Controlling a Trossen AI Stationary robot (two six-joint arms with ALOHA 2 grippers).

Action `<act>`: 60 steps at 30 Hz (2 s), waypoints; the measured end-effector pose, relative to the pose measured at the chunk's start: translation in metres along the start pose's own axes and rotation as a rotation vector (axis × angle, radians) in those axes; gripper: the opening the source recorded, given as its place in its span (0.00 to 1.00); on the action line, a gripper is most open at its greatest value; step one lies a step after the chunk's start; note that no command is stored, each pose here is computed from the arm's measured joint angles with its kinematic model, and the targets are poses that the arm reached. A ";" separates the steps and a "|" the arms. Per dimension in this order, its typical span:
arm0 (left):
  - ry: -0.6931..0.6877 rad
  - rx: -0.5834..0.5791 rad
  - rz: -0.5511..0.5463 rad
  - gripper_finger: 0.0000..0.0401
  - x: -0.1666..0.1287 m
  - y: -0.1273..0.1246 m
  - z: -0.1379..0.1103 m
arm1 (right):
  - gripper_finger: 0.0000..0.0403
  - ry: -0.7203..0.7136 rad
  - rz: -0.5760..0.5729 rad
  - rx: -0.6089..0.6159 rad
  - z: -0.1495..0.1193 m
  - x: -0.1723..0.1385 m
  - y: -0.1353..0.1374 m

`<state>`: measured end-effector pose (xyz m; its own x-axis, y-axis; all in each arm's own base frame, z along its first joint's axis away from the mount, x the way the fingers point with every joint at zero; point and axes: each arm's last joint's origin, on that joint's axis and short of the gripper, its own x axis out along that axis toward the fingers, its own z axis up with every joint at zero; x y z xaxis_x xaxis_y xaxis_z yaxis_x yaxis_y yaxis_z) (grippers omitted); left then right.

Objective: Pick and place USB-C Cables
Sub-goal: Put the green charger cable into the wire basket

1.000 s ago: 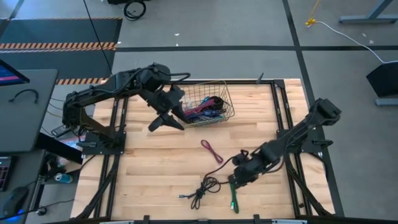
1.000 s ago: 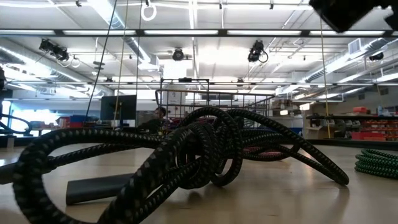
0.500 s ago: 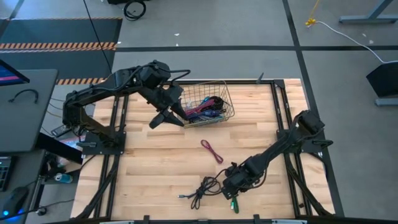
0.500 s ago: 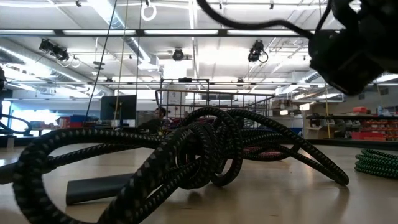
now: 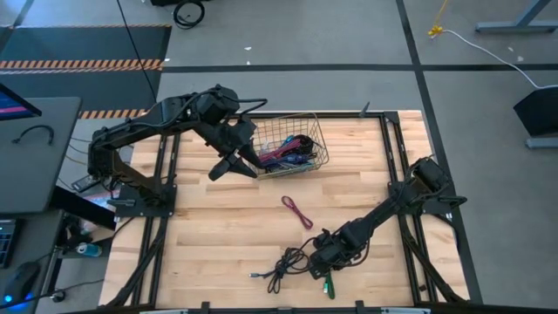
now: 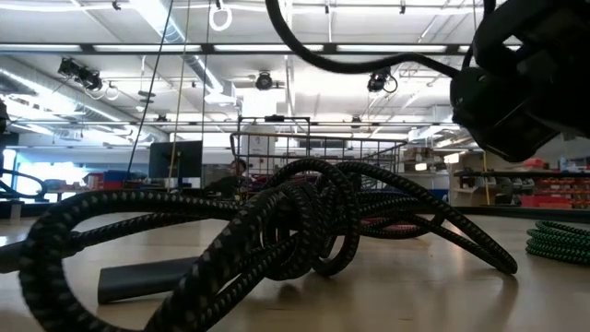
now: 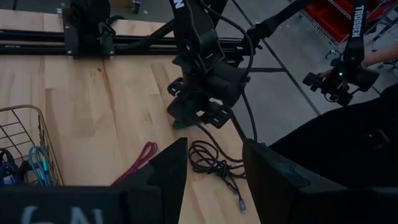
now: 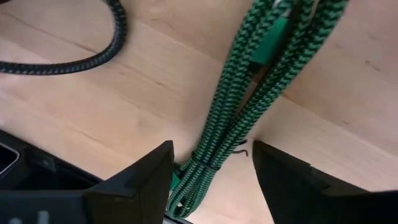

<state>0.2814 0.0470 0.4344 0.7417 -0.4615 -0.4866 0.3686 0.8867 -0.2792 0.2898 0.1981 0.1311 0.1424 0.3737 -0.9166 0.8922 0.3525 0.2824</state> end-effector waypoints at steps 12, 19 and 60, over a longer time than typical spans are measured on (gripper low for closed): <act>0.000 -0.002 0.000 0.40 0.000 0.000 0.000 | 0.04 0.002 -0.064 0.025 -0.001 0.000 -0.006; 0.000 -0.002 0.000 0.40 0.000 0.000 0.000 | 0.03 0.001 -0.101 0.010 -0.001 -0.001 -0.010; 0.008 -0.105 -0.003 0.40 0.000 -0.001 -0.001 | 0.03 -0.868 -0.221 -0.588 0.174 -0.401 -0.078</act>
<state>0.2810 0.0463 0.4338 0.7362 -0.4649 -0.4918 0.3100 0.8777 -0.3655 0.2381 -0.1284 0.4274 0.4656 -0.4051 -0.7869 0.6219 0.7823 -0.0348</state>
